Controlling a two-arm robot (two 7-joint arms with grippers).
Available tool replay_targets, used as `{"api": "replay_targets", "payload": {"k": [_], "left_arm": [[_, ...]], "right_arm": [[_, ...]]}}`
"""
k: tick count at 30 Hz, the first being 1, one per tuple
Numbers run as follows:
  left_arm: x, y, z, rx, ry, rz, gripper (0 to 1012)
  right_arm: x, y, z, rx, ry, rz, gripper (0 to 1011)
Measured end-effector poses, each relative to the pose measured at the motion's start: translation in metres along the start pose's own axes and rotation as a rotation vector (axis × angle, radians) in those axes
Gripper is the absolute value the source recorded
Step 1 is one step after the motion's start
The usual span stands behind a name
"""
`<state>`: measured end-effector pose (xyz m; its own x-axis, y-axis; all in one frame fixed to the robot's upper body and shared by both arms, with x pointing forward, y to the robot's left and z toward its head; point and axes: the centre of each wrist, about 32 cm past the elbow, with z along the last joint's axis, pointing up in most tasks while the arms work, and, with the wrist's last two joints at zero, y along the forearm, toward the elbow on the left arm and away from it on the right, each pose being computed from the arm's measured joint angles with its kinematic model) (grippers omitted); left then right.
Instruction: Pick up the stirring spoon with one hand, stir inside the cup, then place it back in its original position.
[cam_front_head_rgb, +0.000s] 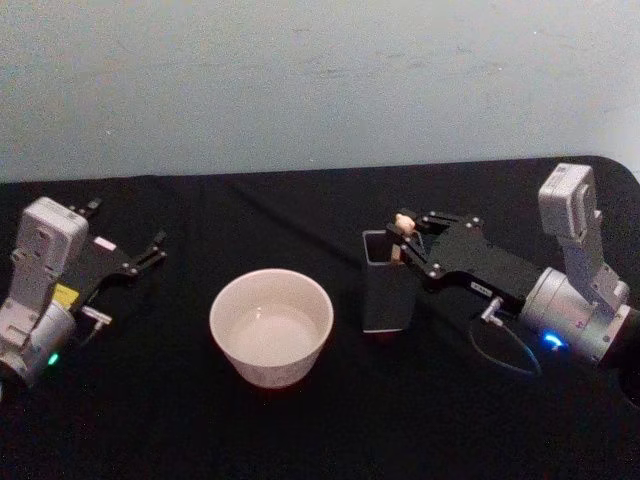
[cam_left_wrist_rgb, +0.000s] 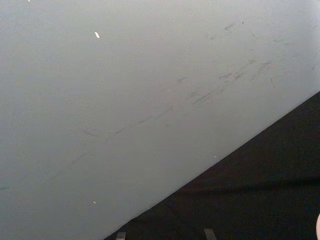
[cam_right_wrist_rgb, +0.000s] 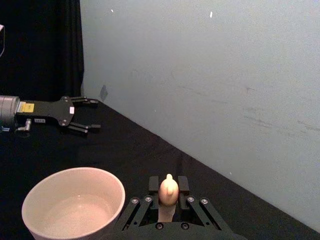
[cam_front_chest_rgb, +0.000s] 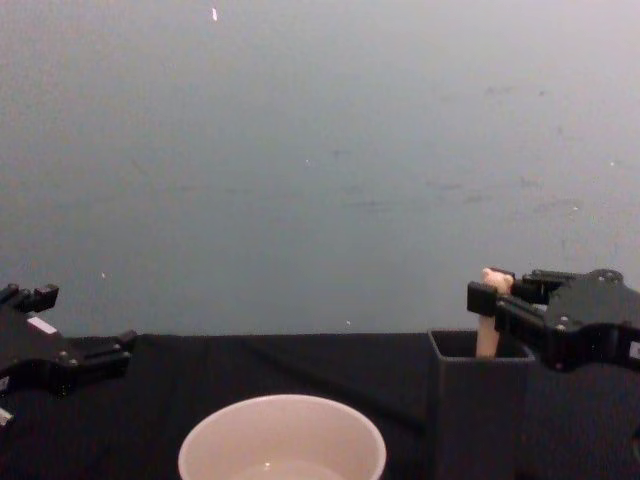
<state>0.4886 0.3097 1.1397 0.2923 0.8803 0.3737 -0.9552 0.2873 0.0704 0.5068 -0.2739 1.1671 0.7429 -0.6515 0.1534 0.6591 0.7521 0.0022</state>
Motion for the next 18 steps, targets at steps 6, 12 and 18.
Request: {"api": "replay_targets", "payload": {"k": [6,12,18], "left_arm": [[0.0000,0.0000,0.0000,0.000,0.000,0.000,1001],[0.0000,0.0000,0.0000,0.000,0.000,0.000,1002],[0.0000,0.0000,0.0000,0.000,0.000,0.000,1001]], "right_arm": [[-0.0008,0.0002,-0.0011,-0.006,-0.002,-0.003,214],[-0.0007,0.0001,-0.0011,-0.006,-0.001,-0.002,214],[-0.0005,-0.0001,-0.0010,-0.005,-0.001,-0.001,319]]}}
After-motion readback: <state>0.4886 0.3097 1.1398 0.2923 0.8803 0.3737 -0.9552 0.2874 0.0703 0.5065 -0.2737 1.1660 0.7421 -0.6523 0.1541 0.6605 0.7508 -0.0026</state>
